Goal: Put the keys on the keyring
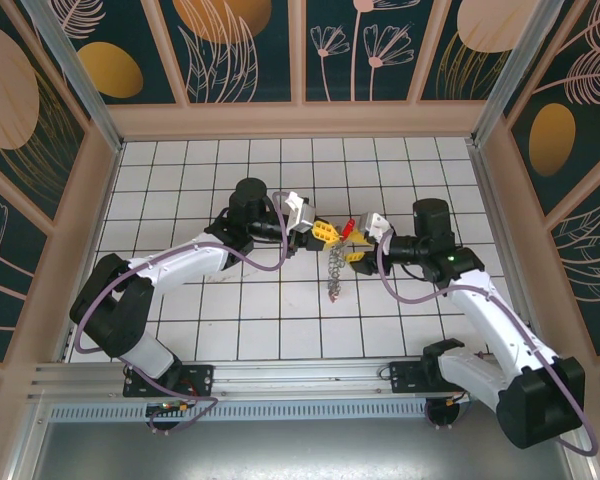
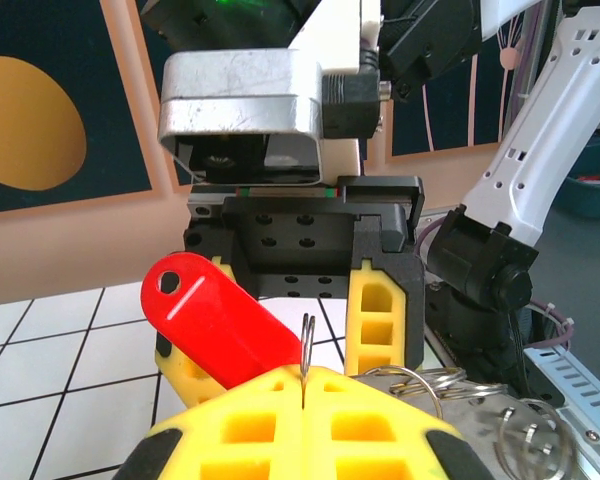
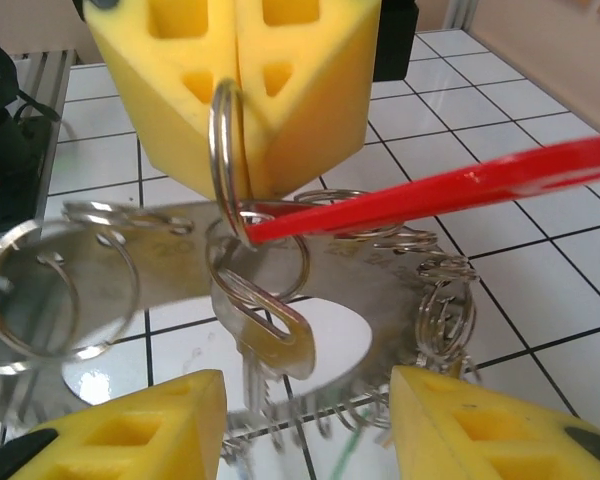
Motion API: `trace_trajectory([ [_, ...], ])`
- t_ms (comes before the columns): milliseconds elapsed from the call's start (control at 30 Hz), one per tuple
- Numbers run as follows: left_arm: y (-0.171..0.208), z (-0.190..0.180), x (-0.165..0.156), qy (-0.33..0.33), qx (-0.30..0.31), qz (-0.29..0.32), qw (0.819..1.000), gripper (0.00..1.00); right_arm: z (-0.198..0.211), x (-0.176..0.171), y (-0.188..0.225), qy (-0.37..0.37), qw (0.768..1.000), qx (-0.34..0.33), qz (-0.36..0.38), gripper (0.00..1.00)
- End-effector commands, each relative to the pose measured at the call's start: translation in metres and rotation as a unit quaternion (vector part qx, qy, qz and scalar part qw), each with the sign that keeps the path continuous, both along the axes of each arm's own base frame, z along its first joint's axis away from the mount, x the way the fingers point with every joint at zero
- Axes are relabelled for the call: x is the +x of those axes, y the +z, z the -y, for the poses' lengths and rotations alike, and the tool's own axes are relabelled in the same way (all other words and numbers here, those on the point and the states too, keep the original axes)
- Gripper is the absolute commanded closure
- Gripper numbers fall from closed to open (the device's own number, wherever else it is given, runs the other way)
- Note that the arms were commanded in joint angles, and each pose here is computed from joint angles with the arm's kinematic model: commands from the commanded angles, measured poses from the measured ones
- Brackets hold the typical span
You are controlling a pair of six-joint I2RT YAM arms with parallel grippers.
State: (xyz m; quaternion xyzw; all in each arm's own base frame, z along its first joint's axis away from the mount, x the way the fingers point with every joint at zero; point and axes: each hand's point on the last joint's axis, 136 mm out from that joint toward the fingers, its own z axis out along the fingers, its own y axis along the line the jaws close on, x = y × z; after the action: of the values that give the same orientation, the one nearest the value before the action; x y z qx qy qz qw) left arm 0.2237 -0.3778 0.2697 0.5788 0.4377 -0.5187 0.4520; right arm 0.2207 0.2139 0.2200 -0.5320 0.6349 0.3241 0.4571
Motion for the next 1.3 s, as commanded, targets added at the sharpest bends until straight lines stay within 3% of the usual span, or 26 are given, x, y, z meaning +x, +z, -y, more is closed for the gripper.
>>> trace_trajectory([
  [0, 0.031, -0.001, -0.008, -0.021, -0.032, 0.039, 0.999, 1.0, -0.005, -0.003, 0.016, 0.033, 0.999, 0.018, 0.026, 0.54],
  [267, 0.032, 0.0, -0.009, -0.022, -0.032, 0.037, 0.999, 1.0, -0.012, -0.009, 0.021, 0.061, 0.997, 0.034, 0.018, 0.62],
  [433, 0.031, 0.0, -0.008, -0.023, -0.03, 0.035, 0.999, 1.0, -0.013, -0.009, 0.023, 0.062, 0.997, 0.035, 0.019, 0.85],
  [600, 0.028, 0.0, -0.008, -0.019, -0.025, 0.036, 0.999, 1.0, -0.009, -0.009, 0.027, 0.053, 0.998, 0.029, 0.022, 0.99],
  [1267, 0.002, -0.002, 0.005, 0.015, 0.029, 0.056, 0.998, 1.0, 0.004, -0.013, 0.064, 0.042, 0.998, 0.013, 0.049, 1.0],
])
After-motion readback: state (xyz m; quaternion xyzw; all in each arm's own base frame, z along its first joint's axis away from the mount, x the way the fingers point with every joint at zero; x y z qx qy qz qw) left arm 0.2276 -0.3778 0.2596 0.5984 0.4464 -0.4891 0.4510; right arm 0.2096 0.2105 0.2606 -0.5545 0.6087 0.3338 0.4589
